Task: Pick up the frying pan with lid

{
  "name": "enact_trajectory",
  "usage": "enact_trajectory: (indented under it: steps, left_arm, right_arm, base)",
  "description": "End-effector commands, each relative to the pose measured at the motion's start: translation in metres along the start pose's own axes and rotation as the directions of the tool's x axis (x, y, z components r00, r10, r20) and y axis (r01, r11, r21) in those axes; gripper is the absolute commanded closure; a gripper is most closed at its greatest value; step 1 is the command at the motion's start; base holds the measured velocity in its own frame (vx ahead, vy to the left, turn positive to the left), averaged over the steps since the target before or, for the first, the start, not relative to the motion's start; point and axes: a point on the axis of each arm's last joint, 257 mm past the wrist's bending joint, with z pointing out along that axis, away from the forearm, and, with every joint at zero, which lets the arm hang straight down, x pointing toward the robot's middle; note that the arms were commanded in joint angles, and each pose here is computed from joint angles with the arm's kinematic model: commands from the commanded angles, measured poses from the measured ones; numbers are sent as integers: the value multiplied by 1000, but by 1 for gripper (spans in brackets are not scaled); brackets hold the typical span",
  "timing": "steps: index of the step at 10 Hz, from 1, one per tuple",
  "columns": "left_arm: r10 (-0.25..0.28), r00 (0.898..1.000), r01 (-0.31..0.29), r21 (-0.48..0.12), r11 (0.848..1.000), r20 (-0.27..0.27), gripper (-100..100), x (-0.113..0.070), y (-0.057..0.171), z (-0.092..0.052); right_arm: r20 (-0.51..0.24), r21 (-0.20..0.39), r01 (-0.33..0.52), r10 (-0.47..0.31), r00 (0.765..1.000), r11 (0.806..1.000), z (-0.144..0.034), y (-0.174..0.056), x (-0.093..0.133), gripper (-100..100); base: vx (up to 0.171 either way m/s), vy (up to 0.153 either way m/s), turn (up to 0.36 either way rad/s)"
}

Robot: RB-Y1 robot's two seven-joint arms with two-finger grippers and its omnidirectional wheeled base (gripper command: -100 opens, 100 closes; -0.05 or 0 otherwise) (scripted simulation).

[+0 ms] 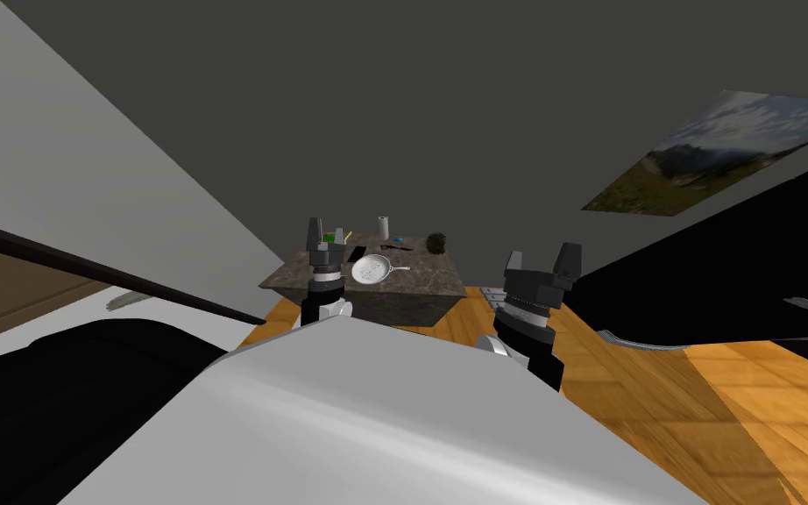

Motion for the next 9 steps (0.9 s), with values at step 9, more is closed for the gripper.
enact_trajectory:
  steps: [9]
  left_arm:
    - [71, 985, -96, -165, 982, -156, -100, 8, 48, 10]
  right_arm:
    - [0, 0, 0, 0, 1000, 1000, 0, 0, 0, 0]
  base:
    - [-83, 6, -31]
